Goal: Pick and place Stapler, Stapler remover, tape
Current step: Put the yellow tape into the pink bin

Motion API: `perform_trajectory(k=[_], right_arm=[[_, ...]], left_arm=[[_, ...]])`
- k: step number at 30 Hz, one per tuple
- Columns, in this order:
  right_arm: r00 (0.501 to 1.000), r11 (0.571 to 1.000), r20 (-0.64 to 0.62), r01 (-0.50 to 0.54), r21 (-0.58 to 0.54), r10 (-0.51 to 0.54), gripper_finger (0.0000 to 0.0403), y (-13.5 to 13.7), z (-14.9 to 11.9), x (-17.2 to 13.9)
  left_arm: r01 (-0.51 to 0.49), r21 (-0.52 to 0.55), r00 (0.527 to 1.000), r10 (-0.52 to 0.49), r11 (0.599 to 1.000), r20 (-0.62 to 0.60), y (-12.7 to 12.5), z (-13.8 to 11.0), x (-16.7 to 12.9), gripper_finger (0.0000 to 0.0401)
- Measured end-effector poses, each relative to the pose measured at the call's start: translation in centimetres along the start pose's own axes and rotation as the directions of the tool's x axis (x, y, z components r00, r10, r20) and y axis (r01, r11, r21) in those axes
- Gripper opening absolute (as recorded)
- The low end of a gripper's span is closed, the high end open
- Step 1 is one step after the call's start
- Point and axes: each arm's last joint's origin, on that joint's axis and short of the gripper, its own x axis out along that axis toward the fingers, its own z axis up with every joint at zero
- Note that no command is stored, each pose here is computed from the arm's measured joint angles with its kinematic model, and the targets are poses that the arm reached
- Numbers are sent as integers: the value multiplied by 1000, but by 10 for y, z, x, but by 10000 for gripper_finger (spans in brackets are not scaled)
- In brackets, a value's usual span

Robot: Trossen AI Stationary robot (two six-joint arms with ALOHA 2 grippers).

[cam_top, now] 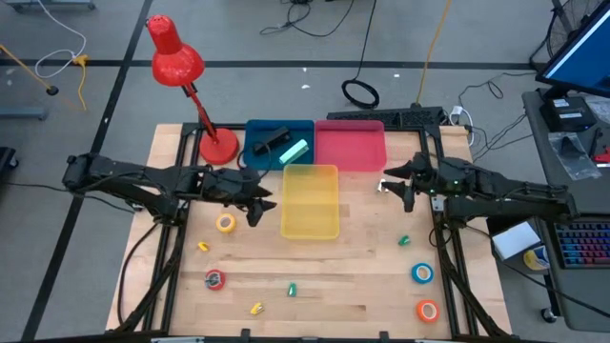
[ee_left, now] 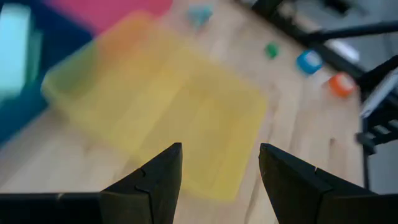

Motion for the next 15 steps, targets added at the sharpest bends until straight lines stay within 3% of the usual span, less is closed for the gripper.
perform_trajectory(k=[8,15], right_arm=[[999,1000,32,-13,28,12,199,-6,-15,-6],[998,999,65,-20,36,18,199,-10,-22,-12]], left_arm=[[-187,-118,960,155,975,-235,16,-25,-17,214],[-302,-166,910,232,939,-342,24,-35,-27,214]])
